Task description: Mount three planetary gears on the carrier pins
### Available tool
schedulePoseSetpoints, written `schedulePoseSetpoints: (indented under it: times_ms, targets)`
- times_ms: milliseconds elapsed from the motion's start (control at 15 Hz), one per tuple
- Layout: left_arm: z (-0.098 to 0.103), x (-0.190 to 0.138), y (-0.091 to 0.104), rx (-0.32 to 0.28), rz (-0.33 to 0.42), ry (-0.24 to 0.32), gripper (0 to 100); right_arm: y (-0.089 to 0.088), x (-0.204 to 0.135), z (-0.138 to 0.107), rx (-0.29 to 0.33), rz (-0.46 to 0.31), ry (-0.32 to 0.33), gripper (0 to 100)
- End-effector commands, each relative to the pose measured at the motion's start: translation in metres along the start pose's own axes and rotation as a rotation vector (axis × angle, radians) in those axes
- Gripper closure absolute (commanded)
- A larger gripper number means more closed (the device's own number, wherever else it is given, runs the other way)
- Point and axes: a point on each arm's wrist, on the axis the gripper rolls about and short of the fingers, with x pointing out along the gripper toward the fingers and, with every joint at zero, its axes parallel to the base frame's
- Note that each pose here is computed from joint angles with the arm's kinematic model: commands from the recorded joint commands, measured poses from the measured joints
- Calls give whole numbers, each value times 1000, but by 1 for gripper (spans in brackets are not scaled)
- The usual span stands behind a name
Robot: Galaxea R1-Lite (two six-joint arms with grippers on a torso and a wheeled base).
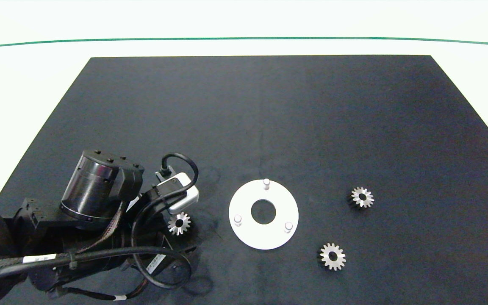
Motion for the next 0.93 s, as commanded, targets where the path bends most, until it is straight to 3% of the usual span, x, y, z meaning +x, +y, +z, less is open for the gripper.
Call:
schedulePoseSetpoints:
  times_ms: [67,333,933]
  targets:
    - [-5,11,4,-7,11,33,0,0,0,0,-3,-3,4,0]
    - [-8,14,5,-13,17,43,1,0,0,0,-1,-3,4,0]
    - [-10,15,4,-11,18,33,19,0,-1,-1,0,-7,-5,0]
